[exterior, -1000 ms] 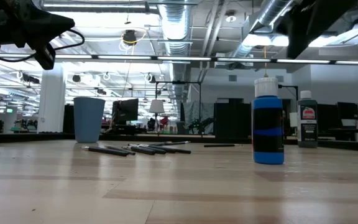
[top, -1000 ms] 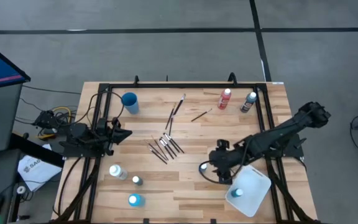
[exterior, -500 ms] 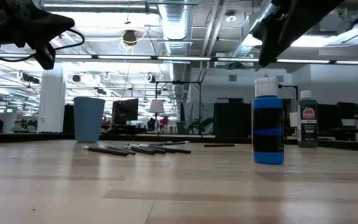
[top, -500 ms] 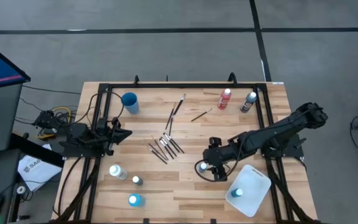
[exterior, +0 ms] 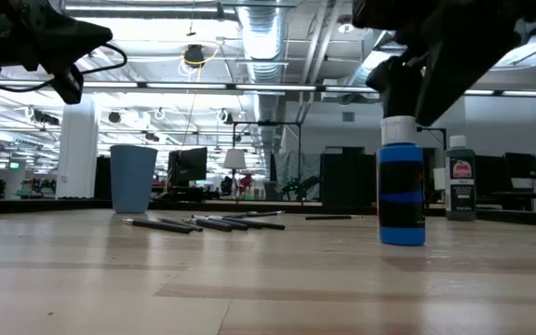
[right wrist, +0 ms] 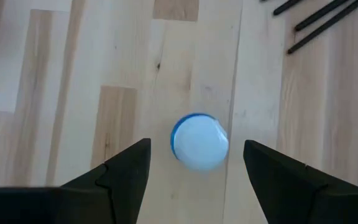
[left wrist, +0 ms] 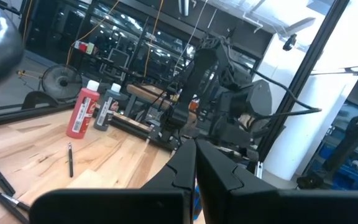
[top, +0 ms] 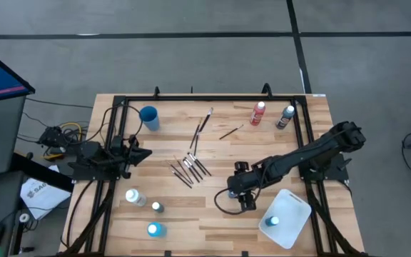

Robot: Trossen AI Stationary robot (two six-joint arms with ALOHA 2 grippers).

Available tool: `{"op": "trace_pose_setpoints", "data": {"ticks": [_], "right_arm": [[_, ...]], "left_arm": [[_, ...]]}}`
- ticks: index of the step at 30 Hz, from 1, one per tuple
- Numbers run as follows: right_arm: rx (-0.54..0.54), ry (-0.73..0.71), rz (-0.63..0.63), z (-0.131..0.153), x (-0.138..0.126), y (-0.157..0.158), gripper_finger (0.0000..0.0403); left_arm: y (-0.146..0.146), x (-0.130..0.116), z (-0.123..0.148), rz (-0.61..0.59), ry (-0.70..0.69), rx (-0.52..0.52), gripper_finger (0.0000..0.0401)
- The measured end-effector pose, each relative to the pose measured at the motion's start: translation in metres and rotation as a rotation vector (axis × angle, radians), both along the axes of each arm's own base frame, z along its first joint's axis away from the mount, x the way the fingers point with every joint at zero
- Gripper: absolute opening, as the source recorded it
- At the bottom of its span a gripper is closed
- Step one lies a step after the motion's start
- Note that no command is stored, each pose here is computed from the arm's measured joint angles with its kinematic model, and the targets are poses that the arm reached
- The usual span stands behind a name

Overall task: Pick & Place Paint Supplies
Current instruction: Put the small blue paint bottle into the white bin

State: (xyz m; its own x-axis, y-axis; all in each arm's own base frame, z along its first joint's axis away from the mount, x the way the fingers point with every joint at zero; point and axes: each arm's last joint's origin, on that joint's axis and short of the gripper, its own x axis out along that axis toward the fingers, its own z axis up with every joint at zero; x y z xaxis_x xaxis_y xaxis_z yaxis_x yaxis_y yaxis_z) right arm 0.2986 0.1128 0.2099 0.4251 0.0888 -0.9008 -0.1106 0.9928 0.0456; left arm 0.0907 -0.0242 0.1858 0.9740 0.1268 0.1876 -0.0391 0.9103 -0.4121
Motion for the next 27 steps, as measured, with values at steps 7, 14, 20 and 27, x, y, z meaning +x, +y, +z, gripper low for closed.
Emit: {"op": "trace_pose_setpoints", "data": {"ticks": [7,14,20,27], "right_arm": [[0.013,-0.025,0.011,-0.0019,0.005,0.0006,0.0241],[0.009,-0.021,0.016,-0.0027,0.0049,0.0006,0.0203],[-0.001,0.008,0.016,-0.0076,0.0048,0.0007,0.0141],[-0.01,-0.01,0.009,-0.0024,0.0026,0.0003,0.0105]], "left_arm": [[-0.0004,0.001,-0.0007,0.0,0.008,0.003,0.0004],[-0.0008,0.0019,-0.0015,0.0,0.018,0.008,0.0004],[-0.0008,0.0019,-0.0014,0.0,0.017,0.008,0.0004],[-0.0008,0.0019,-0.0012,0.0,0.016,0.007,0.0004]]}}
